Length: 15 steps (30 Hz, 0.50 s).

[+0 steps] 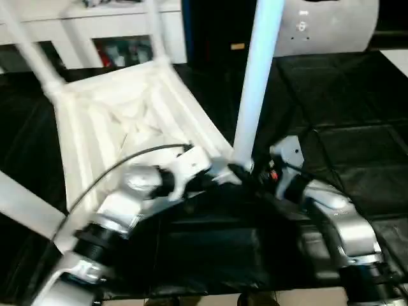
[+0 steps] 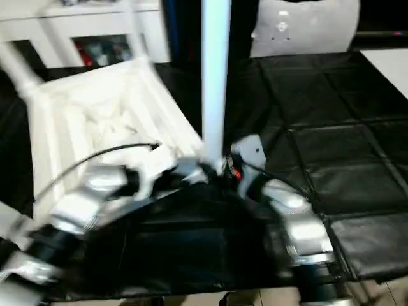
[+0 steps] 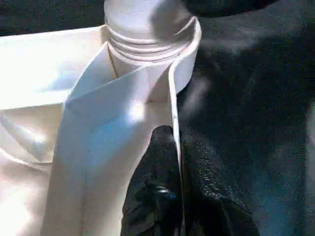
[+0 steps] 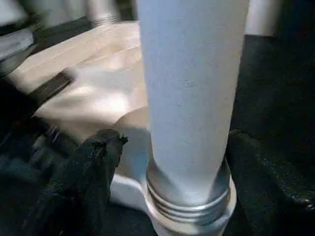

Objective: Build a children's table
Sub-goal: Rotate leg to tighten

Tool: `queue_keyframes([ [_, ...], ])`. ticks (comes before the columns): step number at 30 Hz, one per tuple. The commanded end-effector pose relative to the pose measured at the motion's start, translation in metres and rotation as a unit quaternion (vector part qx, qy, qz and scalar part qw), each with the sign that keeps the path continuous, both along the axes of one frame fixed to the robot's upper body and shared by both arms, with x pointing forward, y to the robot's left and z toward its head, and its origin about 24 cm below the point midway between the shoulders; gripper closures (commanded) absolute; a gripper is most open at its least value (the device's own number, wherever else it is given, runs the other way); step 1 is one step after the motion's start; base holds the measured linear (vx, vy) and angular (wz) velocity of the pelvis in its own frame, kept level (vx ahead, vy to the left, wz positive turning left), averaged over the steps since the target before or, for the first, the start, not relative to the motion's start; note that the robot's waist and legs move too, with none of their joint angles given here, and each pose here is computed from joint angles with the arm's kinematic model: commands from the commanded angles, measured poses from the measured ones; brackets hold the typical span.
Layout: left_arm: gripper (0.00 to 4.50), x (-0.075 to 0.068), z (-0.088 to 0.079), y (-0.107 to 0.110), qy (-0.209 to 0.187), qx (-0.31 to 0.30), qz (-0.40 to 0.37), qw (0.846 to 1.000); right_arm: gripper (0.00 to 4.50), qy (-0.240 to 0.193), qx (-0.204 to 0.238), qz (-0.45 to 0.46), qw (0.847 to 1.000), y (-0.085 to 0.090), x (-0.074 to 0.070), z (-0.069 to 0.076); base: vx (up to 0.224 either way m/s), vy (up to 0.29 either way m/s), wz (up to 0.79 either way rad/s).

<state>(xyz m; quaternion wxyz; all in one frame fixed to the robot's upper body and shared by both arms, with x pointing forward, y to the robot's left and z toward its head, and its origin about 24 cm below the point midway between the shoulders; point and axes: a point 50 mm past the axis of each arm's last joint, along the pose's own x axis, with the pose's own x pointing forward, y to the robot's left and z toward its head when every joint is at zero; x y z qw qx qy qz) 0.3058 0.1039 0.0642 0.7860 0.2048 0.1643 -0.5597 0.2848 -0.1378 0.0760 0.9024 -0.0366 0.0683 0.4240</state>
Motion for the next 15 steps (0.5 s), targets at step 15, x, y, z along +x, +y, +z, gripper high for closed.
queue_keyframes([
  [15, 4.5, -0.02, -0.005, 0.022, 0.074, 0.049, -0.262, 0.961, 0.75, 0.094, -0.027, 0.293, 0.951, -0.011, -0.012, 0.006, 0.0, 0.0, 0.0],
])
